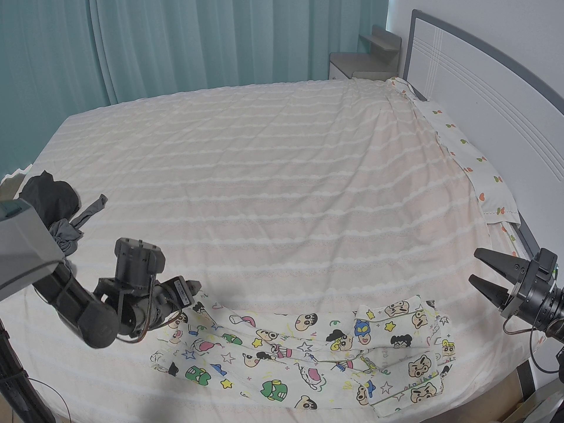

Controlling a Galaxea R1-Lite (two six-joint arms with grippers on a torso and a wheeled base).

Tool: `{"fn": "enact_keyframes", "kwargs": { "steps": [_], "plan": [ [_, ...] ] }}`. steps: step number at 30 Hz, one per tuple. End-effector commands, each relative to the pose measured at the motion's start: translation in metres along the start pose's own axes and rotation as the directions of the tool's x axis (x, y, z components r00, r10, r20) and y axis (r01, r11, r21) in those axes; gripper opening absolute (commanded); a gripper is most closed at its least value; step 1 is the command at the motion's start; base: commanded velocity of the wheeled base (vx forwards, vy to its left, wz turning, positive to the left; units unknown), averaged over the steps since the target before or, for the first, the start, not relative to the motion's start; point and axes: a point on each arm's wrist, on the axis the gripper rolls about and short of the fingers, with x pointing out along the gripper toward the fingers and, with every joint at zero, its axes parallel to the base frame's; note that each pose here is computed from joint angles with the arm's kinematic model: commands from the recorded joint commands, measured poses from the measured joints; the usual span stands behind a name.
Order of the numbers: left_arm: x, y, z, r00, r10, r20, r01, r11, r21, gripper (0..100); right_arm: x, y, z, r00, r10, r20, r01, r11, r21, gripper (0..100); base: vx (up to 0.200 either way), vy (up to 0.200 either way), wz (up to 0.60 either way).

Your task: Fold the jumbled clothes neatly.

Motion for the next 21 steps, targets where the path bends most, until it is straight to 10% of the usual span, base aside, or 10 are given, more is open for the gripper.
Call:
{"fn": "enact_keyframes", "kwargs": {
  "steps": [1,7,21],
  "plan": [
    [0.015,-0.022,0.067,0.999,-0.037,-0.023,0.034,0.99,-0.138,100,-0.001,-0.002,-0.005,1.0,-0.008,-0.024,0.009,1.0,0.012,100,0.0,0.0,0.0],
    [0.045,-0.028,0.088,0.987,0.065,-0.145,-0.065,0.998,0.003,100,-0.001,-0.002,-0.005,1.0,-0.008,-0.025,0.008,1.0,0.011,100,0.0,0.0,0.0],
    [0.096,0.003,0.081,0.953,0.106,-0.283,-0.02,0.957,0.29,100,0.0,-0.001,-0.006,0.999,-0.004,-0.032,0.005,1.0,0.012,100,0.0,0.0,0.0]
  ]
}}
